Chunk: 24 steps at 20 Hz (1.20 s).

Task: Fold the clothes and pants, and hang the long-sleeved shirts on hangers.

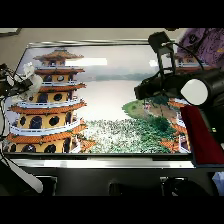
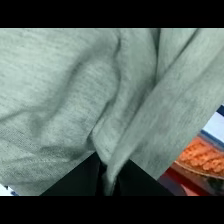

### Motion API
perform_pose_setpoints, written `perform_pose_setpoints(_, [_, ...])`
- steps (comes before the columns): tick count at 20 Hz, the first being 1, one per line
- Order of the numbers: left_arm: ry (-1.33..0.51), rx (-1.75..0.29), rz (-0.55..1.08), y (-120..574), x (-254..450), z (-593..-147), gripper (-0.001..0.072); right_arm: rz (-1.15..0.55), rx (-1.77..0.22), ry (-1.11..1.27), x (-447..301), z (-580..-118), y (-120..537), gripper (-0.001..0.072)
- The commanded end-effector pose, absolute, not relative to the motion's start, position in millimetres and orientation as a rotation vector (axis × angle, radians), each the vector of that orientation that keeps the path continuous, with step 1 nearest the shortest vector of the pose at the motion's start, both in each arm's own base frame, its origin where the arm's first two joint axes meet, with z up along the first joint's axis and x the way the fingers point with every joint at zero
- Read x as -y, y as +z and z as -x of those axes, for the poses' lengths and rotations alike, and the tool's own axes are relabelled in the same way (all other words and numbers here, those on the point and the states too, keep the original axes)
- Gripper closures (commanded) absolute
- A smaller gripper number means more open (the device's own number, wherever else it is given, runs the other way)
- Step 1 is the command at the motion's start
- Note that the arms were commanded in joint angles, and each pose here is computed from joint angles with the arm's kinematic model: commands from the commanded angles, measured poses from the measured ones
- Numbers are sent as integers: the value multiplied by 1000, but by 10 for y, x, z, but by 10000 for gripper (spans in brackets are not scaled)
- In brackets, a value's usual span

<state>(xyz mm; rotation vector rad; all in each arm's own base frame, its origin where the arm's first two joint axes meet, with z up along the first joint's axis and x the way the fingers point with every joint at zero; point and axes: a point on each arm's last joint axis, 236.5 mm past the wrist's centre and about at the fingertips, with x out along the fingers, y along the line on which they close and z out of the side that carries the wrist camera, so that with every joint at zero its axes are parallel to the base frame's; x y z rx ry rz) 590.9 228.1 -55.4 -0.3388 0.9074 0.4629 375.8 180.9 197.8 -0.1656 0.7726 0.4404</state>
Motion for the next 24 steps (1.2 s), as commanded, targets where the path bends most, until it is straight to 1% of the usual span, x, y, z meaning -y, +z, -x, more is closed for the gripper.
perform_pose_setpoints(1, [334, -959, 400, -267, -1789, -5882, 694, 166, -771, 441, -1811, -3756, 1984, 682])
perform_pose_setpoints(3, [248, -1000, 417, 63, -1320, -5787, 694, 166, -771, 441, -1812, -3756, 1983, 682])
perform_pose_setpoints(7, [54, -1038, 316, 852, -123, -5442, 694, 166, -771, 441, -1811, -3756, 1984, 682])
perform_pose_setpoints(9, [-32, -1036, 296, 1153, 509, -5135, 694, 166, -771, 441, -1811, -3756, 1984, 682])
perform_pose_setpoints(12, [-187, -1070, 256, 1338, 1493, -4442, 694, 166, -771, 441, -1811, -3756, 1984, 682])
perform_pose_setpoints(15, [-343, -1163, 200, 1219, 2397, -3600, 693, 166, -771, 441, -1811, -3755, 1984, 682])
perform_pose_setpoints(17, [-397, -1257, 136, 889, 2815, -3088, 691, 166, -771, 441, -1811, -3756, 1984, 682])
perform_pose_setpoints(19, [-399, -1328, 109, 458, 3065, -2687, 691, 166, -771, 441, -1811, -3756, 1984, 682])
perform_pose_setpoints(22, [-379, -1412, 162, -1, 3218, -2311, 685, 166, -771, 441, -1811, -3756, 1984, 682])
perform_pose_setpoints(23, [-390, -1422, 185, -51, 3252, -2276, 643, 165, -771, 441, -1812, -3756, 1985, 682])
perform_pose_setpoints(24, [-385, -1421, 191, -59, 3234, -2301, 505, 165, -771, 442, -1813, -3755, 1985, 682])
